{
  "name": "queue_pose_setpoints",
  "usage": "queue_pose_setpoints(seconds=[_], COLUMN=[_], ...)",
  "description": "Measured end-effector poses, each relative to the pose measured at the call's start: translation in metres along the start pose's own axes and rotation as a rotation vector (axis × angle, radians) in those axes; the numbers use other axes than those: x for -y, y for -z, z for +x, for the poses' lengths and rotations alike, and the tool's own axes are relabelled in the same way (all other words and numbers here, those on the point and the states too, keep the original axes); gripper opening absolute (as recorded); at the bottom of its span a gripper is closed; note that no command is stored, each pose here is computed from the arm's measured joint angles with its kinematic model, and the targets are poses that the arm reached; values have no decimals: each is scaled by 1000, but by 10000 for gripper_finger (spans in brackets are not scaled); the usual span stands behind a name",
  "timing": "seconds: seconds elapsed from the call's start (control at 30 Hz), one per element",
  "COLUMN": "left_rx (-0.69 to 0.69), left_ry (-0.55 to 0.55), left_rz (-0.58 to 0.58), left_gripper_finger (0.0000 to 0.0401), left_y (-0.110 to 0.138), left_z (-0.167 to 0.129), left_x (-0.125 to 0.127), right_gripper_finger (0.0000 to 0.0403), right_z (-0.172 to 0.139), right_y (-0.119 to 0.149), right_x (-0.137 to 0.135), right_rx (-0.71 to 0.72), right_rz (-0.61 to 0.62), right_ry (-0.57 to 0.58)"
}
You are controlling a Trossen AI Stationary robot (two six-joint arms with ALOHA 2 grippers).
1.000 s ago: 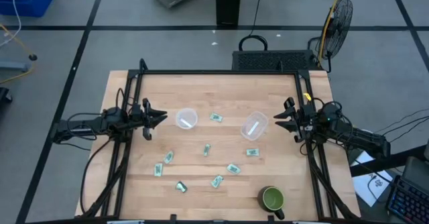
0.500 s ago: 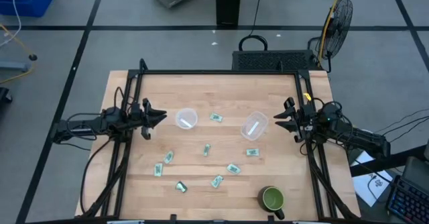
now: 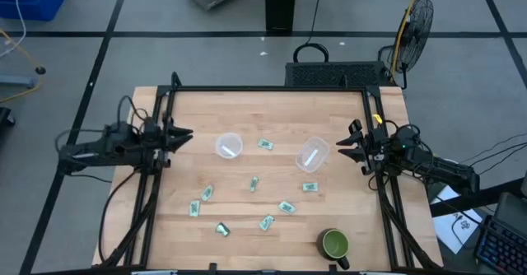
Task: Pick and place Stevia / Truvia into bins
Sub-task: Put the white stevia packet into the left transparent container
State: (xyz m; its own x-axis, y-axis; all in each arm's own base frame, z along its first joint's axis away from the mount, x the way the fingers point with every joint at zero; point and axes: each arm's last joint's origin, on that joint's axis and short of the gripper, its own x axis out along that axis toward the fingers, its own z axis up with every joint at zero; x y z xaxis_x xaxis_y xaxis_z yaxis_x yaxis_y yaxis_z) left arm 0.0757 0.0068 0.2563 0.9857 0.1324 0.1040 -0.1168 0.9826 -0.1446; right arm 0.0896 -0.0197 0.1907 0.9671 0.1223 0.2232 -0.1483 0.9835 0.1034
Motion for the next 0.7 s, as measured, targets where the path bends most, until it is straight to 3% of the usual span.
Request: queue_pose_setpoints(seconds=[0.17, 0.3, 0.7], left_rx=[-73, -113, -140], left_ry=[-107, -131, -210], left_rz=[77, 167, 382], left_gripper_finger=[88, 88, 88], left_y=[-39, -56, -68], left_z=[8, 24, 79], left_x=[3, 6, 9], right_gripper_finger=[102, 102, 102], right_z=[0, 0, 0], right_y=[0, 0, 0], right_x=[0, 0, 0], right_rx=[0, 0, 0], right_rz=[0, 0, 0], right_ry=[0, 0, 0])
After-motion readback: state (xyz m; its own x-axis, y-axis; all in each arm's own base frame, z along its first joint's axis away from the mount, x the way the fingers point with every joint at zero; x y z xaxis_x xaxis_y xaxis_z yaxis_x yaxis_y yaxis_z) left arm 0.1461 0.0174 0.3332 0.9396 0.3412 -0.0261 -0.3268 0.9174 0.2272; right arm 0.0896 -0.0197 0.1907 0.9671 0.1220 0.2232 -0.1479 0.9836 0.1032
